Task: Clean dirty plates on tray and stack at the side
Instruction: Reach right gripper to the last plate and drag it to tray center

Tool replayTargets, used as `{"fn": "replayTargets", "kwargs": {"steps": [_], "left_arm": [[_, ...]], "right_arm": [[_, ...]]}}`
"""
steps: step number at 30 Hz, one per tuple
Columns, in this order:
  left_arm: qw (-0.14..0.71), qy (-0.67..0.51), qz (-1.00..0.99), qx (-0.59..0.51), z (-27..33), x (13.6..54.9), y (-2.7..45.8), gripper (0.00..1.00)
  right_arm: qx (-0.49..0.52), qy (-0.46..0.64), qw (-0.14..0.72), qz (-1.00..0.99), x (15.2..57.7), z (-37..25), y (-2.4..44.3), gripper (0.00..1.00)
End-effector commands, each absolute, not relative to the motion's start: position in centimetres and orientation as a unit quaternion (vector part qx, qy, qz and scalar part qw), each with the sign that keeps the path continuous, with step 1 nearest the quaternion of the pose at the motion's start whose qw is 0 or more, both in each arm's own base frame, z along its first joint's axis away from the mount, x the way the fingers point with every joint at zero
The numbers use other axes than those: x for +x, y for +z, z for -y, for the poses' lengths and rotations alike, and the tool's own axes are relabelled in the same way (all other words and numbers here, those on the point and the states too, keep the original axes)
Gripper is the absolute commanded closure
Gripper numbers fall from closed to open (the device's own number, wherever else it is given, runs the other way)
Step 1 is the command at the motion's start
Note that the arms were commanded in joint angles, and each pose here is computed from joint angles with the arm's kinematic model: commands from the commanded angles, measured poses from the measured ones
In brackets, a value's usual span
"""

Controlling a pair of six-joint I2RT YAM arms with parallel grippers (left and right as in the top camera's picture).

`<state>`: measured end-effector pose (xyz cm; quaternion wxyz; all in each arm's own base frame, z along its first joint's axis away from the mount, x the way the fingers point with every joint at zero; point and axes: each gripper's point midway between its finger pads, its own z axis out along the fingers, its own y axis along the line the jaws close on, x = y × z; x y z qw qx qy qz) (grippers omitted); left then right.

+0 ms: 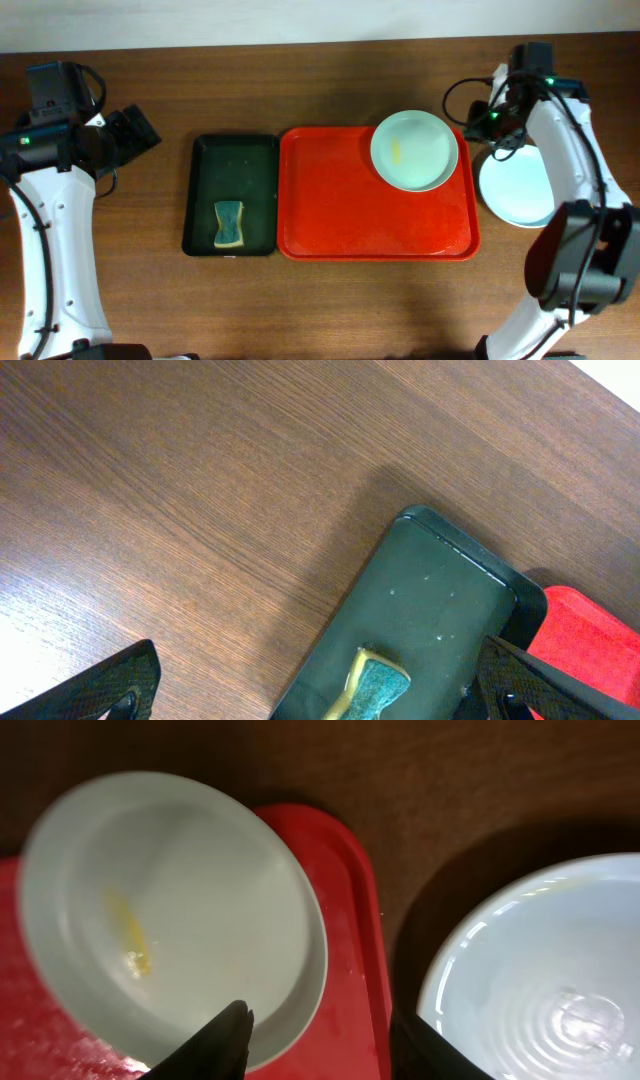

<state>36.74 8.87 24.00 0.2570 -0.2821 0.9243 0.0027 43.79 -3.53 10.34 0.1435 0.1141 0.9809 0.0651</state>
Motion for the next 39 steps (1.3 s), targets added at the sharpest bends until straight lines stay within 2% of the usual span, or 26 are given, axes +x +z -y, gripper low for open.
{"fn": "replayTargets", "kwargs": {"steps": [1,10,19,28,29,31,34,39], "left_arm": [[0.255,0.002,-0.923,-0.288,-9.0,36.7,23.9,0.01],[0.255,0.002,-0.923,-0.288,-9.0,36.7,23.9,0.01],[0.255,0.002,-0.923,-0.288,-9.0,36.7,23.9,0.01],[0.255,0.002,-0.923,-0.288,-9.0,36.7,23.9,0.01],[0.255,0.002,-0.923,-0.288,-9.0,36.7,23.9,0.01],[0.255,0.002,-0.923,-0.288,-9.0,36.7,23.9,0.01],[0.255,0.002,-0.923,-0.288,-9.0,36.7,23.9,0.01],[0.255,0.002,-0.923,-0.288,-9.0,36.7,23.9,0.01]], "right_arm": [[0.105,0.068,0.109,-0.986,43.9,3.1,6.9,0.54],[0.108,0.071,0.073,-0.989,43.7,2.9,3.3,0.56],[0.109,0.073,0.060,-0.990,43.2,2.8,2.5,0.71],[0.110,0.075,0.050,-0.990,42.2,2.6,0.9,0.71],[0.110,0.075,0.050,-0.990,42.2,2.6,0.8,0.76],[0.110,0.075,0.051,-0.990,42.3,2.6,0.8,0.96],[0.113,0.092,0.050,-0.988,42.3,2.1,0.9,0.96],[0.111,0.186,0.023,-0.976,41.4,-1.7,1.7,0.96]]}}
